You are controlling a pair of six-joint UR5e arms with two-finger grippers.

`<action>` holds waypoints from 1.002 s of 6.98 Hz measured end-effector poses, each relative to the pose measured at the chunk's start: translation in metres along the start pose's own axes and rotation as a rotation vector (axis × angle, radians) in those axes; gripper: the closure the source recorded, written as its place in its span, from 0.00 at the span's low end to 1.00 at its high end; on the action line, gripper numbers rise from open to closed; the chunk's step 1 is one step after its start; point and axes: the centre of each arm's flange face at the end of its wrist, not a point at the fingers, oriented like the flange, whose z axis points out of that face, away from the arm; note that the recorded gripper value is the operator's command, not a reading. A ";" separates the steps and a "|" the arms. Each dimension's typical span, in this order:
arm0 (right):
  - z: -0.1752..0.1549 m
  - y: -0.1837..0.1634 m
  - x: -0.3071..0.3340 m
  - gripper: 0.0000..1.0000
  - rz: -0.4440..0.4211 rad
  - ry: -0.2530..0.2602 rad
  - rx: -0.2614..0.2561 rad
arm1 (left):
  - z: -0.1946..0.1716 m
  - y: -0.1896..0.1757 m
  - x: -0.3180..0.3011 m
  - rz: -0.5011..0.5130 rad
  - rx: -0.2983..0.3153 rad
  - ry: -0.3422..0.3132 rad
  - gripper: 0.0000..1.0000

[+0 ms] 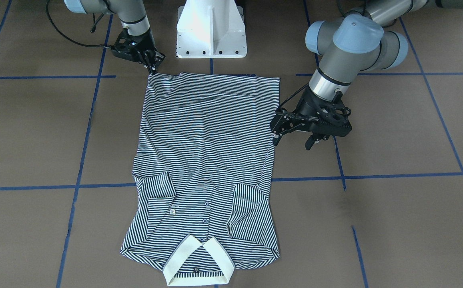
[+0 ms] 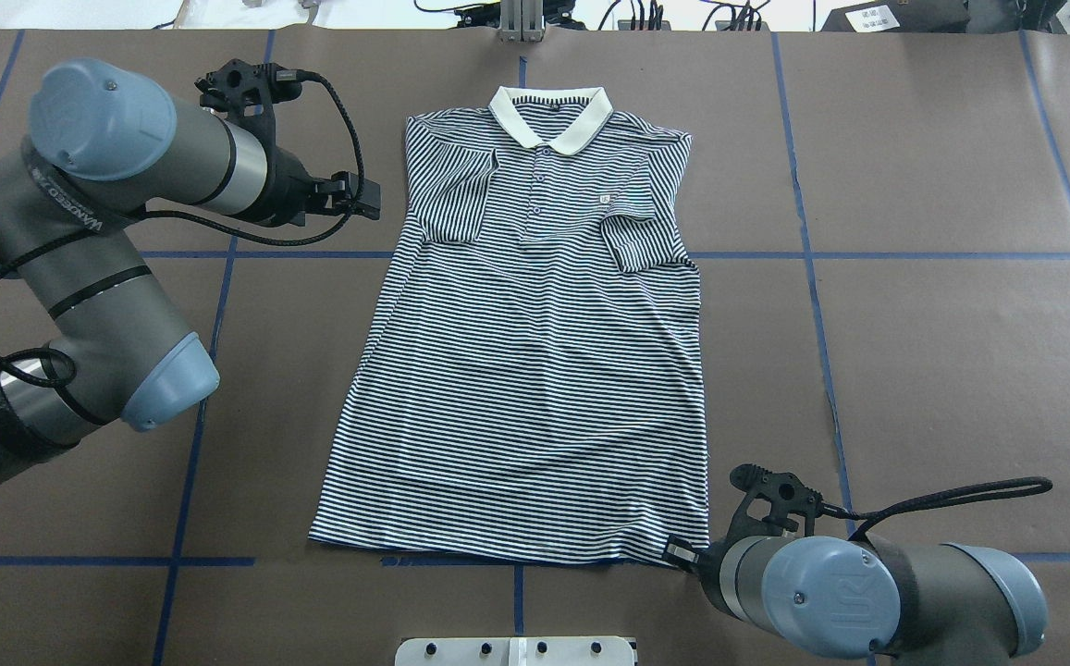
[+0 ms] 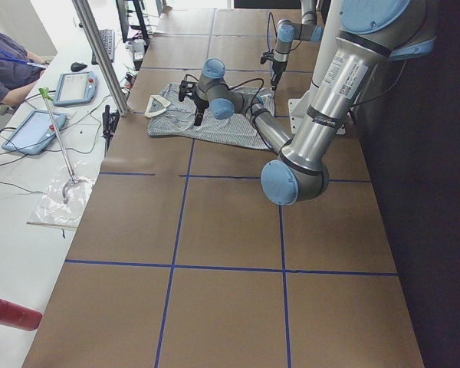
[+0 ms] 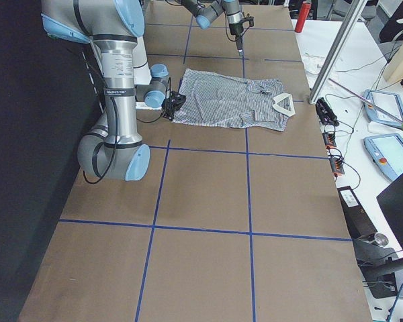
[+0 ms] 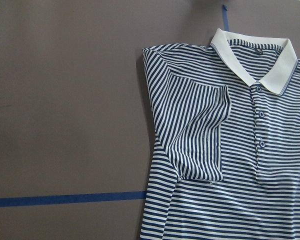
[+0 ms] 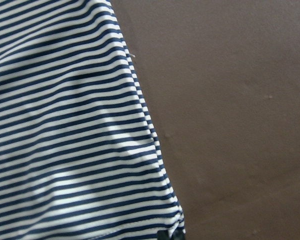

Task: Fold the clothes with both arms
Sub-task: 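Move the left gripper down to the other hem corner nearest the robot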

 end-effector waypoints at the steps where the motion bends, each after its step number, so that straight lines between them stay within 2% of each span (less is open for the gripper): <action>1: 0.000 0.000 0.000 1.00 0.001 0.000 -0.002 | 0.001 0.000 -0.001 -0.001 -0.001 -0.002 0.00; 3: -0.001 -0.001 -0.001 1.00 0.006 -0.003 0.007 | 0.005 0.002 -0.002 -0.012 -0.007 -0.007 0.00; 4: -0.003 -0.003 -0.003 1.00 0.008 -0.009 0.012 | 0.005 0.008 -0.007 -0.068 -0.019 -0.010 0.00; 5: -0.007 -0.008 -0.006 1.00 0.011 -0.018 0.015 | -0.003 0.026 -0.019 -0.177 -0.043 -0.011 0.00; 7: -0.014 -0.015 -0.010 1.00 0.016 -0.036 0.019 | -0.032 0.100 -0.039 -0.328 -0.091 -0.022 0.06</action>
